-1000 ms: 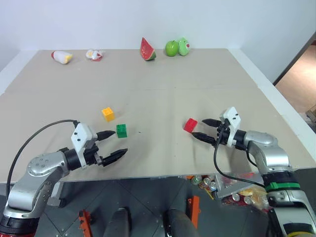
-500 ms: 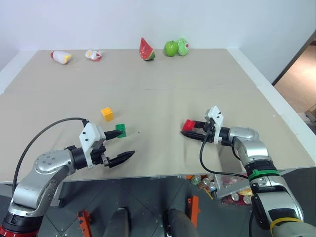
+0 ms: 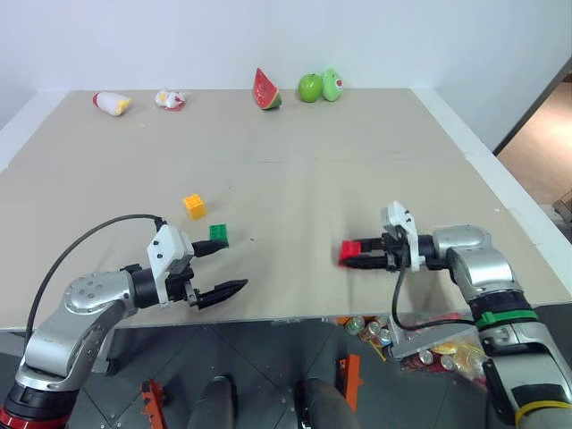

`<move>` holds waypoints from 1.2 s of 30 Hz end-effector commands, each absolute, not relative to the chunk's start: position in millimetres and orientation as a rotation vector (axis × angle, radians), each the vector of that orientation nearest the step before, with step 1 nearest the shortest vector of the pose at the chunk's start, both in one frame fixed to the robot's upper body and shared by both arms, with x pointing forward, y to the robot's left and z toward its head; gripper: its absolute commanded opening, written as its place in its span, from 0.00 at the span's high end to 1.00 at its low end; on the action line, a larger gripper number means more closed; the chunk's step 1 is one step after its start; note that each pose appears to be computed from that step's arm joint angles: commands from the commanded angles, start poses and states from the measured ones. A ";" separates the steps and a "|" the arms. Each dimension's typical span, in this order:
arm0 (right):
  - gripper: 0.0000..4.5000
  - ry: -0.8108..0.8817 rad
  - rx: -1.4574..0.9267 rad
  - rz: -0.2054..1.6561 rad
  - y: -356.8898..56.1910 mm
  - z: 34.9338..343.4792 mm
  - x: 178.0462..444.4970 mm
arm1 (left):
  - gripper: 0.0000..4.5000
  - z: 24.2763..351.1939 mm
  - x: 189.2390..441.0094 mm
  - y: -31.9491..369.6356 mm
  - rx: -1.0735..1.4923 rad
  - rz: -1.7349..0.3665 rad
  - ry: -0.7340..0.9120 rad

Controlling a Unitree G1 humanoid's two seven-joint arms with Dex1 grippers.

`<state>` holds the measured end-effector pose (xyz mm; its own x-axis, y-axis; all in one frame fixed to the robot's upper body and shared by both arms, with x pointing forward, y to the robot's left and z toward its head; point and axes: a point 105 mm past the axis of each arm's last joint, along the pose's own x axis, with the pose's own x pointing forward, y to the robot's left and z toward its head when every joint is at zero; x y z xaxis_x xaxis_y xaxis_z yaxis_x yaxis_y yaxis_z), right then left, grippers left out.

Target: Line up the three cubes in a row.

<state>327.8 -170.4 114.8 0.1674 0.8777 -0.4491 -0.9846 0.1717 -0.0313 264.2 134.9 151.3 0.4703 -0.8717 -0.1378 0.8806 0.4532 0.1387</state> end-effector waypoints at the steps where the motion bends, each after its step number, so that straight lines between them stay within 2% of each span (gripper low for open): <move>1: 0.72 0.337 -0.453 1.440 -167.4 121.4 322.7 | 0.02 160.9 265.6 136.1 0.216 -1.094 0.025; 13: 0.72 0.248 -0.517 1.513 -145.9 122.6 329.4 | 0.02 162.5 265.2 139.2 0.214 -1.081 0.039; 15: 0.48 0.236 -0.514 1.502 -144.9 123.1 332.4 | 0.02 162.2 265.6 140.3 0.210 -1.070 0.040; 21: 0.02 0.230 -0.571 1.484 -150.5 124.4 334.6 | 0.02 158.7 269.7 150.4 0.165 -1.003 0.049; 28: 0.00 0.204 -0.642 1.486 -172.8 157.4 329.0 | 0.02 146.1 285.6 189.9 0.138 -0.841 0.085; 32: 0.00 0.105 -0.644 1.453 -186.6 211.2 317.3 | 0.02 137.8 292.8 215.3 0.191 -0.792 0.121; 36: 0.00 0.022 -0.584 1.431 -177.6 233.4 317.4 | 0.02 134.7 303.4 219.9 0.217 -0.786 0.118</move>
<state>322.8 -182.3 222.1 0.2006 0.9023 -0.3817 -0.9327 0.0568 -0.3561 301.7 219.8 127.4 0.7021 -0.6830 -0.2014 0.7088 0.6974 0.1061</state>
